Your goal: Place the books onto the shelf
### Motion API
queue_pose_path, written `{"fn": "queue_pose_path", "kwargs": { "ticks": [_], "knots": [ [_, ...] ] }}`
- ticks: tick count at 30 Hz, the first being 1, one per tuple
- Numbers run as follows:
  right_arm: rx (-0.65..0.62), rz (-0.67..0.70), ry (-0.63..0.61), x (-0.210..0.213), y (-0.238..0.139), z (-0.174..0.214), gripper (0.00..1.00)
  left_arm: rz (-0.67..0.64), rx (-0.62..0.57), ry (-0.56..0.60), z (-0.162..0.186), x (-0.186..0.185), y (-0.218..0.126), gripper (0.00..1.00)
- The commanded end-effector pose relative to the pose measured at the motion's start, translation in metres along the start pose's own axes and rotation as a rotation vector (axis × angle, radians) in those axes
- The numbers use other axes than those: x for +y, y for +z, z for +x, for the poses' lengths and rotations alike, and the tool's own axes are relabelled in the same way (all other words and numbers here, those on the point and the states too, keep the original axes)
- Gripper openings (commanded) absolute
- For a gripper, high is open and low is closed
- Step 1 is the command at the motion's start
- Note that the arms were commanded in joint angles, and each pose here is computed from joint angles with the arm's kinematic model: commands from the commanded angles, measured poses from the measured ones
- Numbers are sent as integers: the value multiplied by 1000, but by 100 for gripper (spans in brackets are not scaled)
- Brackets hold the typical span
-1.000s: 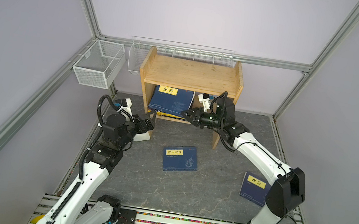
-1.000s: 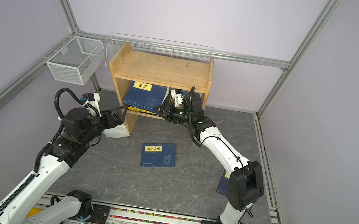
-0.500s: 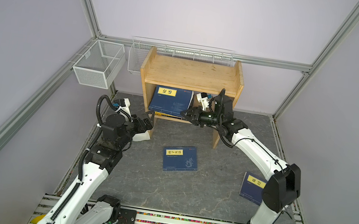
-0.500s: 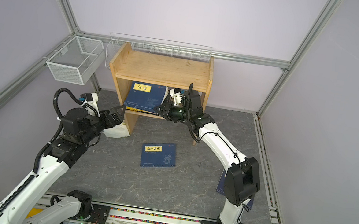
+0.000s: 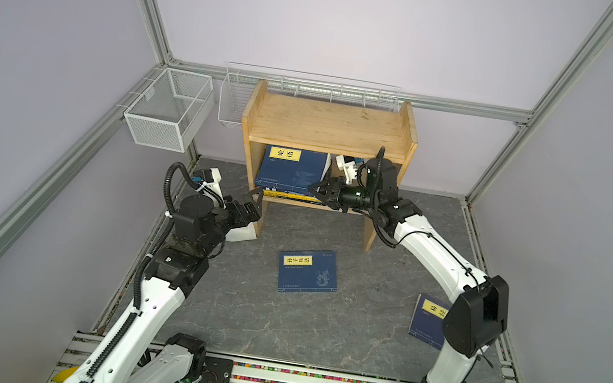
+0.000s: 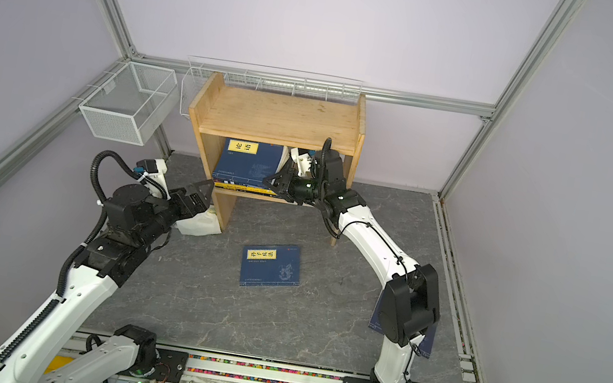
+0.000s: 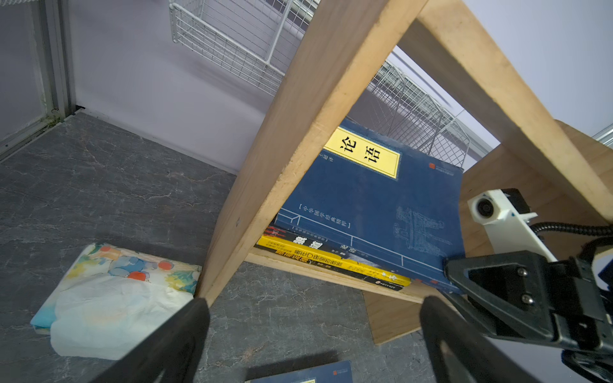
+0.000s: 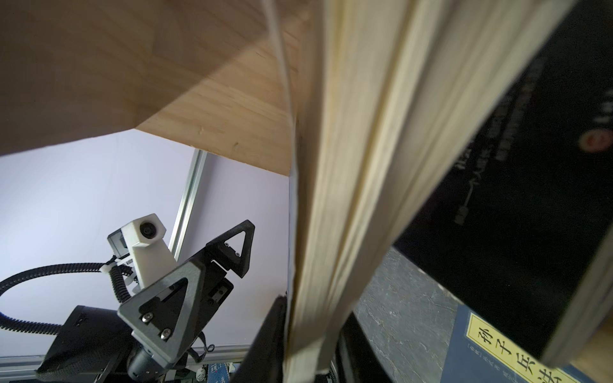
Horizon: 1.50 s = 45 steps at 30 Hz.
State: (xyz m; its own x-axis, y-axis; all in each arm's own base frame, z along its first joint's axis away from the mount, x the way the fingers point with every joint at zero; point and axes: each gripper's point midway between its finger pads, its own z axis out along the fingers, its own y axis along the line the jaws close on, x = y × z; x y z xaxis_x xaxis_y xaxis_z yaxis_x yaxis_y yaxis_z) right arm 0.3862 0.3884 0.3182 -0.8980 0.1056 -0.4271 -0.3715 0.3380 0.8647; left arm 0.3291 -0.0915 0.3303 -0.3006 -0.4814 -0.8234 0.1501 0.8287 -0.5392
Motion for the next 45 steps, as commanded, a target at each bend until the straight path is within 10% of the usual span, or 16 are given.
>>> {"fn": "queue_pose_path", "kwargs": {
  "ticks": [1, 17, 45],
  "knots": [
    [-44, -33, -71, 7, -2, -20, 43, -15, -10, 9, -4, 3, -2, 100],
    [-200, 277, -169, -18, -29, -31, 65, -22, -8, 2, -1, 6, -1, 99],
    [-289, 406, -267, -21, -14, -41, 47, -43, -5, 4, 3, 12, -3, 99]
  ]
}}
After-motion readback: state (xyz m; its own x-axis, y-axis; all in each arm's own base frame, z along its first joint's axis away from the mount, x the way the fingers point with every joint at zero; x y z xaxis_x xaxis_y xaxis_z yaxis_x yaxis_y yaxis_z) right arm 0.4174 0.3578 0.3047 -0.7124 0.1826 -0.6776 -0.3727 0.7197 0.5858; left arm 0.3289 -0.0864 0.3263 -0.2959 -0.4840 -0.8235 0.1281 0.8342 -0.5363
